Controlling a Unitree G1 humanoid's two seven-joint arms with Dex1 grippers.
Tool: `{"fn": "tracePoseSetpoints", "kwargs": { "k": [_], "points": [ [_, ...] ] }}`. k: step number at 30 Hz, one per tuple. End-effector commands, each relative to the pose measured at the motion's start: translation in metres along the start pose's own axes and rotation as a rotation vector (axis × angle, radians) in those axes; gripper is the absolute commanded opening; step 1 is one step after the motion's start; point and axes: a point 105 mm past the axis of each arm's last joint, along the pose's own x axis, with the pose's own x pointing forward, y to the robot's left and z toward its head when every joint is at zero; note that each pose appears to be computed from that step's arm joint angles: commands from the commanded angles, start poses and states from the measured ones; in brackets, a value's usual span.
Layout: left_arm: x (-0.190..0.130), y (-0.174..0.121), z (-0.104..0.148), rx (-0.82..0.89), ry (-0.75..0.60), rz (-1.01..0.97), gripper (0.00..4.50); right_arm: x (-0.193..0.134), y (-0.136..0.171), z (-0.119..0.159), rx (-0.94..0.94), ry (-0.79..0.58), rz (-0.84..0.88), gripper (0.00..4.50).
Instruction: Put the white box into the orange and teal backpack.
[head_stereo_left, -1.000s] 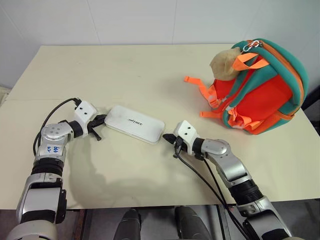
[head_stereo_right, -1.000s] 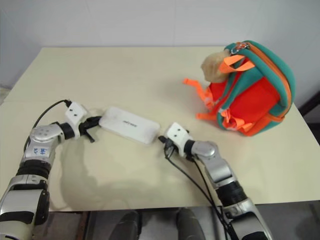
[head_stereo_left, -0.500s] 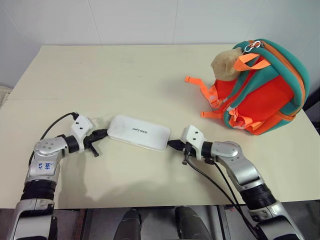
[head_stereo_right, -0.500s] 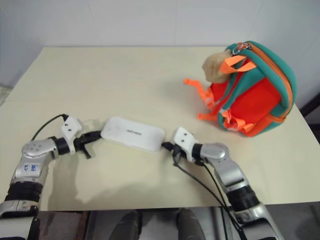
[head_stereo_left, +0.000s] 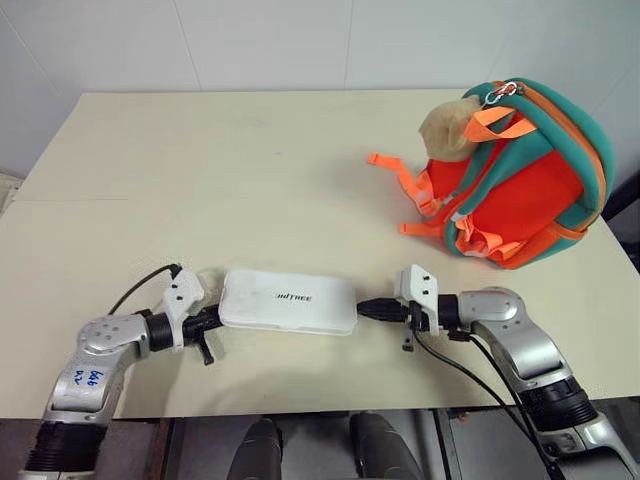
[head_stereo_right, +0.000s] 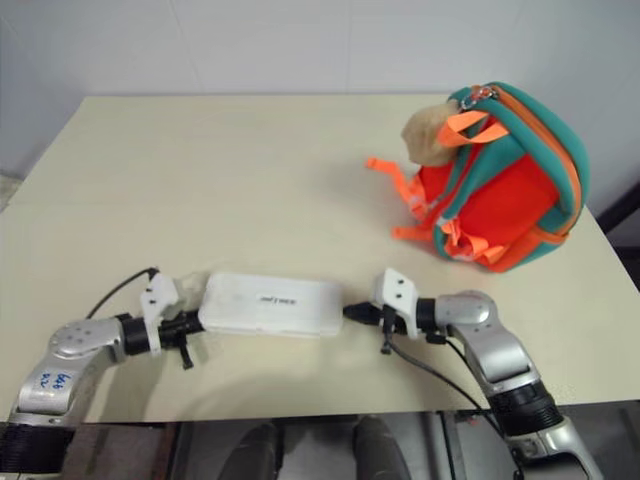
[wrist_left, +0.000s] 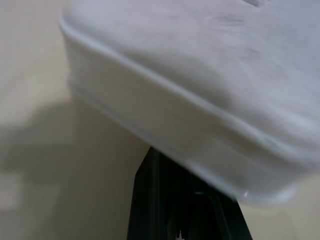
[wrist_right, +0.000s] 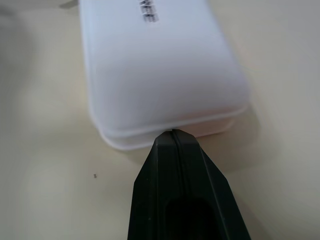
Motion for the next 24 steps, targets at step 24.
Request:
{"fn": "tracePoseSetpoints", "kwargs": {
  "k": [24],
  "points": [
    [-0.067, 0.033, -0.028, 0.093, 0.443, 0.006, 0.01, 0.005, -0.004, 0.013, -0.046, -0.072, 0.008, 0.0]
  ]
}}
